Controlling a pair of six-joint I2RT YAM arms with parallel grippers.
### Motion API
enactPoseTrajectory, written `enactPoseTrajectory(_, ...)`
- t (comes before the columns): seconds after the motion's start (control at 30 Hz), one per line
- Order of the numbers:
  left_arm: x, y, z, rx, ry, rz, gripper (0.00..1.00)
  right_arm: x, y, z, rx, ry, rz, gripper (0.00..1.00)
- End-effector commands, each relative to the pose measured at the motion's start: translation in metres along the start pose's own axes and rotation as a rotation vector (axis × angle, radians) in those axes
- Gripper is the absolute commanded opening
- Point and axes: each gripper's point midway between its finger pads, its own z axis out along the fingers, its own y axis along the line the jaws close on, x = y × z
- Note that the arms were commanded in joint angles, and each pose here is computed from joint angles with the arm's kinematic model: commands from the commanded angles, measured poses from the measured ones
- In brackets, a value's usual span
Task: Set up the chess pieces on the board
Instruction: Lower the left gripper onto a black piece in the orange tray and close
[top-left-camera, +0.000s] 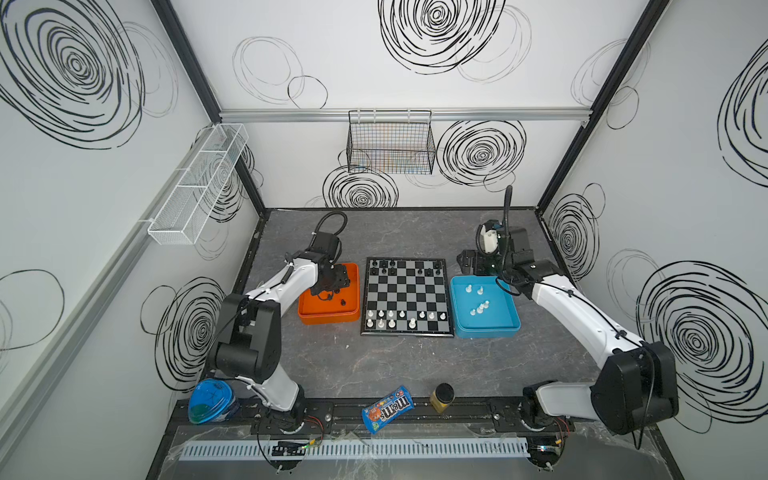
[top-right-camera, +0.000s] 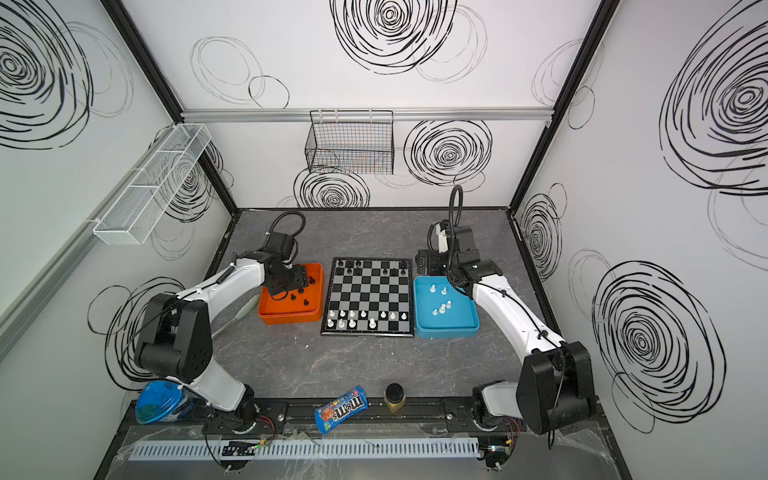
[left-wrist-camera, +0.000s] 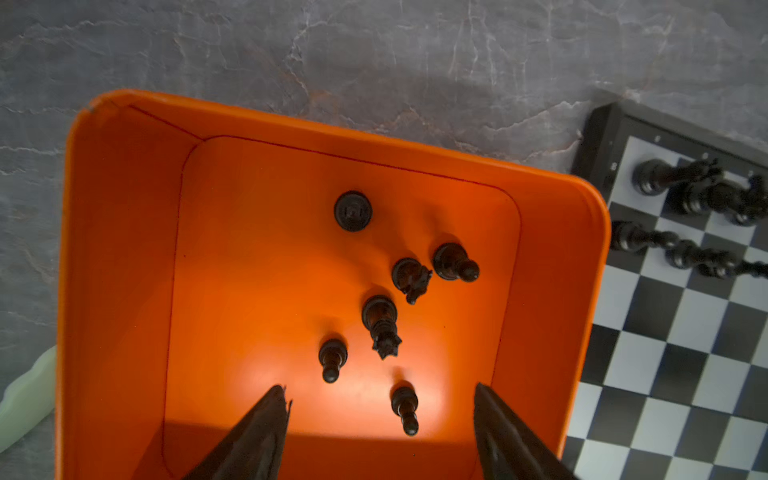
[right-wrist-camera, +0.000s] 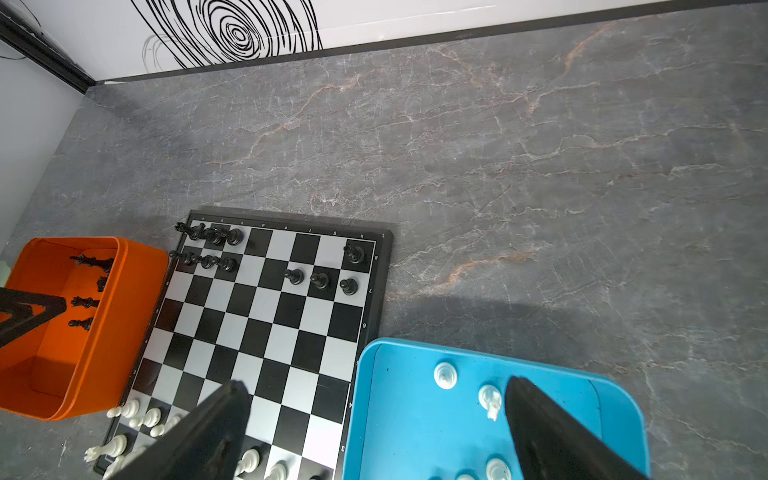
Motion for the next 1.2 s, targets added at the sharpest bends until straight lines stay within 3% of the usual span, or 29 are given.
enactPoseTrajectory(0.0, -0.007, -0.002, 0.001, -0.014, -0.008, -0.007, 0.68, -0.005, -0.001, -0.005, -0.010, -0.038, 0.001, 1.00)
enactPoseTrajectory(0.7, -0.012, -0.005, 0.019, -0.034, -0.023, -0.007, 0.42, 0.015, -0.019, 0.007, 0.001, 0.024, 0.044, 1.00)
enactPoseTrajectory(1.17, -0.011, -0.006, 0.030, -0.053, -0.008, 0.010, 0.37, 0.028, -0.019, 0.016, -0.016, 0.084, 0.059, 1.00)
